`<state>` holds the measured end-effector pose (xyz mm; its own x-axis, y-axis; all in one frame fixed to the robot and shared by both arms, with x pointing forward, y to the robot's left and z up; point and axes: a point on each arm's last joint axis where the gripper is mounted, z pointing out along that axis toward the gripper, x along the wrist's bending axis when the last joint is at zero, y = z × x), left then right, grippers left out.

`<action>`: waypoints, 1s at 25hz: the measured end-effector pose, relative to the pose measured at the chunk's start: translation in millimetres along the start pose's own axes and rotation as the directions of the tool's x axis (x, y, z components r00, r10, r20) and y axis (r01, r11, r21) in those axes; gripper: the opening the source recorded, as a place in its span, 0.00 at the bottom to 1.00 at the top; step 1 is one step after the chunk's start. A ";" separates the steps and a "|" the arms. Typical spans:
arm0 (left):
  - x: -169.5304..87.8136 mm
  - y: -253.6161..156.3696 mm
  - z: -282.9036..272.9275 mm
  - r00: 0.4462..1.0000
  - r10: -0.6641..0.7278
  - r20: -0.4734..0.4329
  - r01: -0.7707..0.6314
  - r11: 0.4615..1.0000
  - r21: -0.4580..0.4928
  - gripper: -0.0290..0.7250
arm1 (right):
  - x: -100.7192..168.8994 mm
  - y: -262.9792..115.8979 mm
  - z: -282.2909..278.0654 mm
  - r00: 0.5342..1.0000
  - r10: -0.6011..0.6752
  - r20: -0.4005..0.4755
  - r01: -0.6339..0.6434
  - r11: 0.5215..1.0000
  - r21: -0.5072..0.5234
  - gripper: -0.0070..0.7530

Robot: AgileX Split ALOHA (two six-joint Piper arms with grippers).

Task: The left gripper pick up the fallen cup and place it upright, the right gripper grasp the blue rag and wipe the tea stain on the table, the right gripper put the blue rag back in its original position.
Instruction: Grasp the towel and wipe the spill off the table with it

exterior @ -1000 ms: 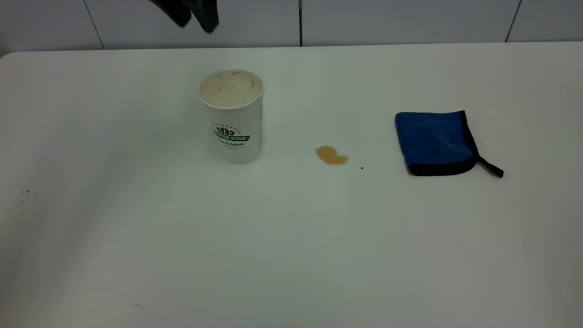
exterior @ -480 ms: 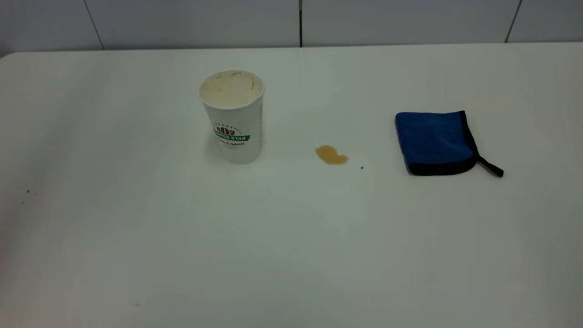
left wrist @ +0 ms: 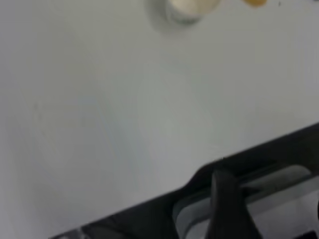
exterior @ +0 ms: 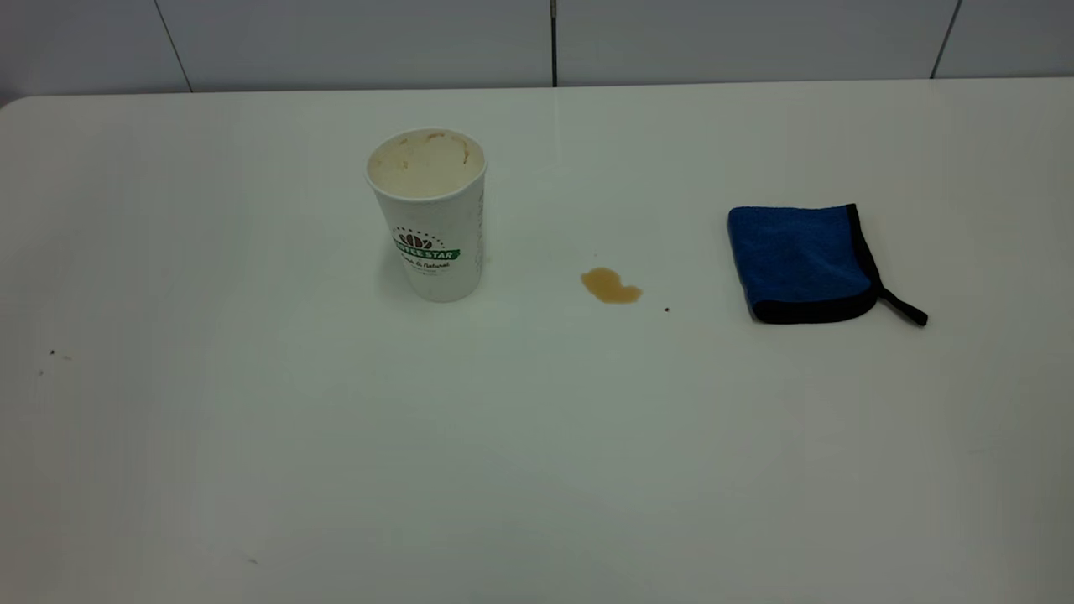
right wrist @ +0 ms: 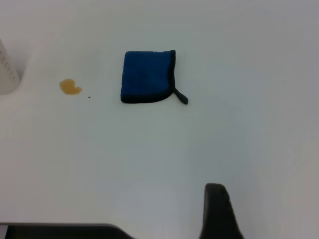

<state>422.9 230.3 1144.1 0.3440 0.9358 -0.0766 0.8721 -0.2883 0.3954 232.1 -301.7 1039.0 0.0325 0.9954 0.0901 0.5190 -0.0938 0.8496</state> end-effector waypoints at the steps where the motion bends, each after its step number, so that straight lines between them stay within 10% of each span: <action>1: 0.5 -15.7 4.2 1.000 -0.010 0.000 0.010 1.000 0.022 0.68 | 0.0 0.0 0.0 1.000 0.000 0.000 0.000 1.000 0.000 0.71; 12: 11.8 -152.5 58.1 0.997 -0.029 -0.068 0.040 0.983 0.177 0.71 | 0.0 0.0 0.0 1.000 0.001 0.000 -0.001 1.000 0.000 0.71; 25: 16.2 -198.8 32.3 0.993 -0.022 -0.120 -0.001 0.982 -0.186 0.71 | 0.0 0.0 0.0 1.000 0.000 0.000 0.000 1.000 0.000 0.71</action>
<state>266.3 296.2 1034.7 0.2805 0.9595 0.0251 0.7917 -0.2461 0.5591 232.1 -301.7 1039.0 0.0325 0.9954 0.0901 0.5190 -0.0939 0.8496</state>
